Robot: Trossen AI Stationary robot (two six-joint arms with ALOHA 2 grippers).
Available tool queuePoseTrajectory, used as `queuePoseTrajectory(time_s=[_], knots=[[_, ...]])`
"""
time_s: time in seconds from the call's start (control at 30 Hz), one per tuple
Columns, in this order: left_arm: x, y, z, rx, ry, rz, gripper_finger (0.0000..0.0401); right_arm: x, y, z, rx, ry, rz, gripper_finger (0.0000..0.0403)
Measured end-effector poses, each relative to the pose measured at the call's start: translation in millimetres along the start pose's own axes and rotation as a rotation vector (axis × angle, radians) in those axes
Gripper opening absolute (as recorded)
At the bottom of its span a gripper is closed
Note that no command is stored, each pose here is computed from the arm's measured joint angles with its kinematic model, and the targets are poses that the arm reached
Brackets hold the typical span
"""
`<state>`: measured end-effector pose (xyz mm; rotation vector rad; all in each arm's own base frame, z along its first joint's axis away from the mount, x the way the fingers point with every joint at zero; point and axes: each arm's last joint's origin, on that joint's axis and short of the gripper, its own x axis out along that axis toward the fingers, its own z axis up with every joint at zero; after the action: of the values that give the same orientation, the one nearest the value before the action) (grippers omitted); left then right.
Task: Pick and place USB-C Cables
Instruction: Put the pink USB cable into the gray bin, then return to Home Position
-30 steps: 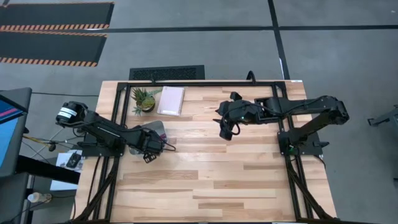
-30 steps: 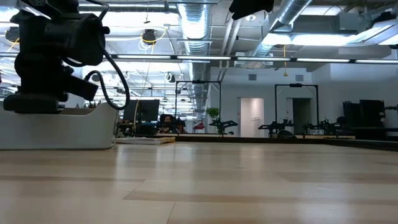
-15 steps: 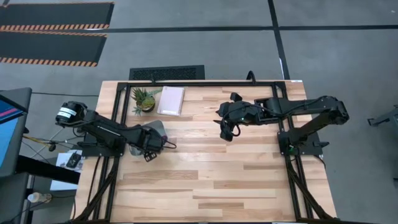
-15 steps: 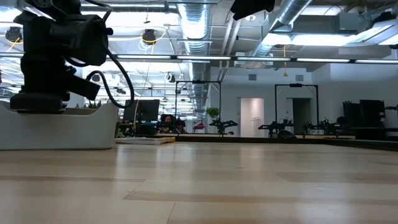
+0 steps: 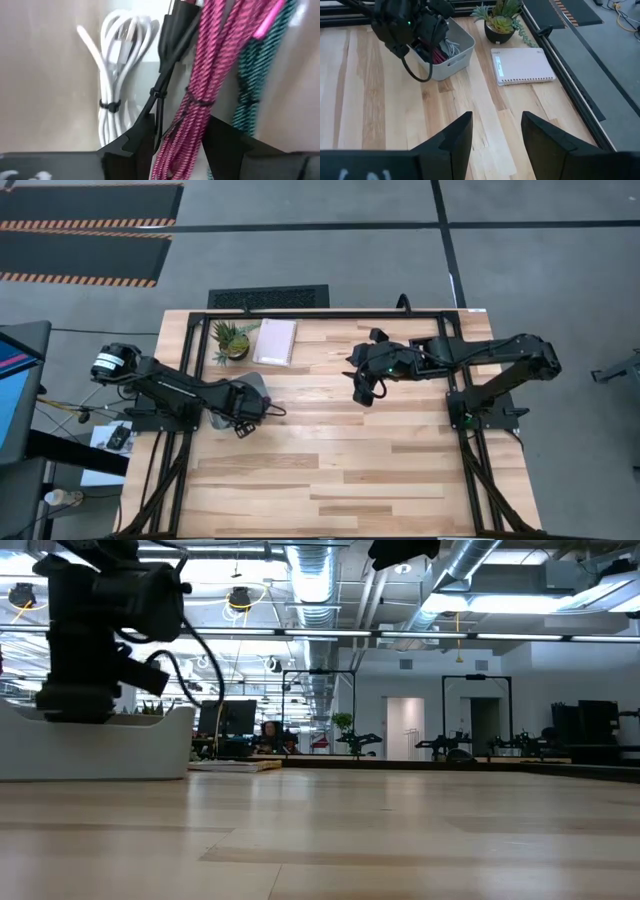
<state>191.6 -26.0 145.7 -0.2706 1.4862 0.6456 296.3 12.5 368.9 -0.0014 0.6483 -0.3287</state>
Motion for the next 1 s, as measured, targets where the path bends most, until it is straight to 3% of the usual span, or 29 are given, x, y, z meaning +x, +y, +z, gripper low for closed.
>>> queuePoseTrajectory(time_s=[0.4,0.57,0.77,0.9,1.0], knots=[[-18.5,-1.3,7.2,0.025,0.013,0.004,0.0144,2.8,-8.5,-1.0,0.003,0.023,-0.027,0.0190],[-25.0,1.7,6.1,0.029,0.050,0.039,0.0143,5.2,-16.4,-1.9,0.023,0.042,-0.053,0.0192],[-41.0,7.8,5.6,0.030,0.100,0.110,0.0143,4.5,-17.1,6.6,0.030,-0.032,-0.045,0.0190],[-62.3,12.4,8.3,0.010,0.012,0.143,0.0143,-3.2,-10.8,14.1,-0.047,-0.074,-0.021,0.0190],[-81.4,15.3,9.5,-0.018,-0.077,0.106,0.0143,-8.4,-4.8,16.9,-0.102,-0.090,-0.002,0.0192]])
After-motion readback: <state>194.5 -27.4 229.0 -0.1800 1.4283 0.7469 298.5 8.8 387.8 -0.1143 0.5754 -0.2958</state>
